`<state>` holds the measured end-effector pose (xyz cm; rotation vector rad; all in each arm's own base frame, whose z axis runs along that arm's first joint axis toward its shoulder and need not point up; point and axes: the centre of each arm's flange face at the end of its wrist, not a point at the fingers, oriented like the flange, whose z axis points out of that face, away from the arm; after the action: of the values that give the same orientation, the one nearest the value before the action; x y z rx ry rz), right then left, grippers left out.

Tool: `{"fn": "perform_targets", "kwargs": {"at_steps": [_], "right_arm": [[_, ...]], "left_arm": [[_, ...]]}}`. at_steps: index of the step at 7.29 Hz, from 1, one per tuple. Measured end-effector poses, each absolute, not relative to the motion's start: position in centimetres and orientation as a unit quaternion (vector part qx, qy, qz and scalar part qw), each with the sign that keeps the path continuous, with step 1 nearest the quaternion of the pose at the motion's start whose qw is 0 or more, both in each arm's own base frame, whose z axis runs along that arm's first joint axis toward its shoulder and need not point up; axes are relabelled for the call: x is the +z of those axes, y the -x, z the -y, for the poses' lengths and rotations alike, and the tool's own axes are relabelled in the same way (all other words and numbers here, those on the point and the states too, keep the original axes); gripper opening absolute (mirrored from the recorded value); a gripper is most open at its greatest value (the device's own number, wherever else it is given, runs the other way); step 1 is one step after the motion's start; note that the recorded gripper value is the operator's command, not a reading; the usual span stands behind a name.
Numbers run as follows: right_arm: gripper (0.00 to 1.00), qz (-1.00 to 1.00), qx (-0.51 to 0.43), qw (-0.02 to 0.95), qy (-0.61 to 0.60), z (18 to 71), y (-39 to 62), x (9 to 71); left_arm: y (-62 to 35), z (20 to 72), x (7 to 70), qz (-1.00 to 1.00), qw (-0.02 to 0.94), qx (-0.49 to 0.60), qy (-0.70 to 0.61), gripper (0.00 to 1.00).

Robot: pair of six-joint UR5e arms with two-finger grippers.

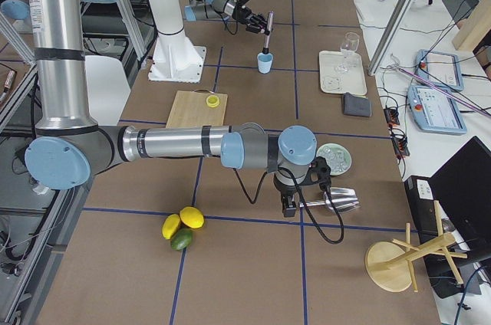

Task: Squeeze lemon into cup
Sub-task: 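Press the silver rod down into the cup onto the lemon slice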

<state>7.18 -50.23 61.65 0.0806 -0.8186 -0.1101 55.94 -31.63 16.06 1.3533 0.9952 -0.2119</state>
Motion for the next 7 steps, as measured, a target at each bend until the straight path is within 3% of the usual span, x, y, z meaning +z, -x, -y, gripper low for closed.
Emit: {"fn": "perform_targets", "kwargs": {"at_steps": [7], "right_arm": [[1.0,0.4,-0.055,0.914,-0.042,50.3,-7.1,61.4]], "left_arm": [[-58.9,32.1,19.3,-0.434,0.669,-0.088,-0.597,0.0]]}}
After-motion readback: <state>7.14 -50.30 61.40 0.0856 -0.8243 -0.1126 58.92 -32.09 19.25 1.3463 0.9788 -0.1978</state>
